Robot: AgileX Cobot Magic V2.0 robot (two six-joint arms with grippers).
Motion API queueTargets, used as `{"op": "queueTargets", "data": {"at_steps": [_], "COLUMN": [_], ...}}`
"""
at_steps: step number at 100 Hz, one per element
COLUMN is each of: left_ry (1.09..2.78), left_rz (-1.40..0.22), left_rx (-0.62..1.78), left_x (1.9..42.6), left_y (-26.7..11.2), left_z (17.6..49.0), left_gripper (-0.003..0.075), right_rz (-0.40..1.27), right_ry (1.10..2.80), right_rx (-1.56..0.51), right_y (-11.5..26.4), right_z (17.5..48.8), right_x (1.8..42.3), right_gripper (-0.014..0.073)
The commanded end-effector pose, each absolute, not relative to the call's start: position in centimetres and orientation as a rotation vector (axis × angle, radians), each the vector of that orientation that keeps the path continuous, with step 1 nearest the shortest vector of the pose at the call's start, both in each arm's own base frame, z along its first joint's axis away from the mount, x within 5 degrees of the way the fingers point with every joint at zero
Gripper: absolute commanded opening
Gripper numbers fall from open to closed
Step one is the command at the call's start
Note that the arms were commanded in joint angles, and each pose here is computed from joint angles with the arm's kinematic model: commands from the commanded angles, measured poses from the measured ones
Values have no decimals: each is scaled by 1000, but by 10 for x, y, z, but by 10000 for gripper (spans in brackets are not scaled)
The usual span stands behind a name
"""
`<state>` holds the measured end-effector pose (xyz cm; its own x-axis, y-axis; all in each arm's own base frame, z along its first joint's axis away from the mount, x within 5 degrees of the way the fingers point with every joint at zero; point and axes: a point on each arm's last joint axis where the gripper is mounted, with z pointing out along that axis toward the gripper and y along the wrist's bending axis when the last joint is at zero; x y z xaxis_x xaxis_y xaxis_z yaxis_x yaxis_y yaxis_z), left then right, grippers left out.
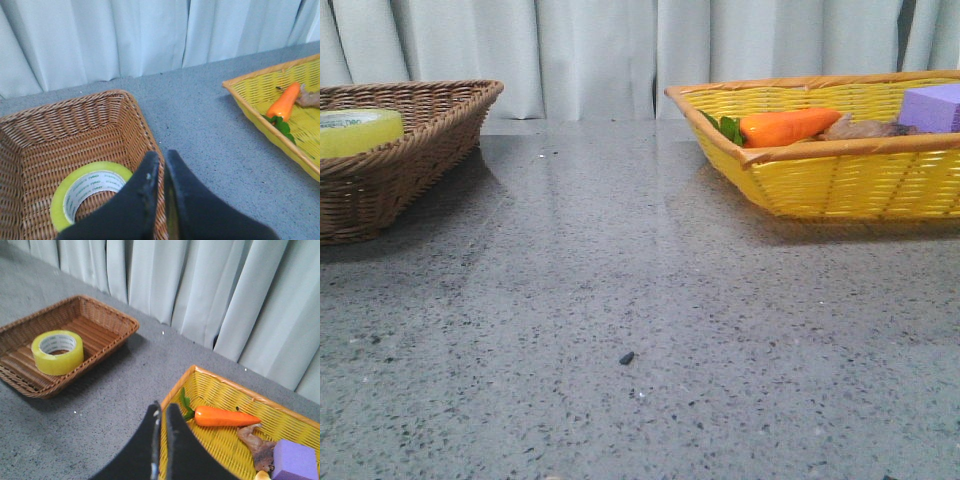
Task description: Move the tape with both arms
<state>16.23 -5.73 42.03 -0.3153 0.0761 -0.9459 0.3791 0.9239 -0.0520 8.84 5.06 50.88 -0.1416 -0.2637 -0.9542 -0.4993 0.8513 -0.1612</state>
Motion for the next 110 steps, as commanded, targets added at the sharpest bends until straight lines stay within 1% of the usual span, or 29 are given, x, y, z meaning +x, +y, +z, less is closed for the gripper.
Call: {"op": "queueTargets", "data": {"at_steps": [1, 17, 32, 53, 68, 75, 85, 110], "left_ry": [1720, 1615, 1573, 1511, 1471, 1465, 1459, 1459], "left_rz": [-331, -328, -330, -333, -332, -333, -333, -333], "left_rx": [280, 253, 250, 245, 243, 245, 244, 244], "left_x": [138, 97, 65, 32, 19, 15, 13, 13], "left_y": [-49, -36, -27, -18, -15, -14, -13, -13], "left_z": [430, 409, 384, 343, 325, 319, 318, 318], "left_gripper": [-20, -20, -20, -20, -20, -20, -20, -20], "right_rz": [250, 282, 304, 225, 189, 182, 177, 177], "right_ry": [1571, 1450, 1348, 1257, 1240, 1260, 1285, 1285], "right_rx": [-543, -531, -514, -503, -501, -509, -513, -513], "right_y": [34, 10, -7, -26, -30, -29, -28, -28], "right_z": [504, 462, 423, 375, 357, 353, 351, 351], "right_x": [69, 37, 15, -2, -5, -3, -1, -1], "right_gripper": [-72, -72, -72, -72, -73, -73, -73, -74]}}
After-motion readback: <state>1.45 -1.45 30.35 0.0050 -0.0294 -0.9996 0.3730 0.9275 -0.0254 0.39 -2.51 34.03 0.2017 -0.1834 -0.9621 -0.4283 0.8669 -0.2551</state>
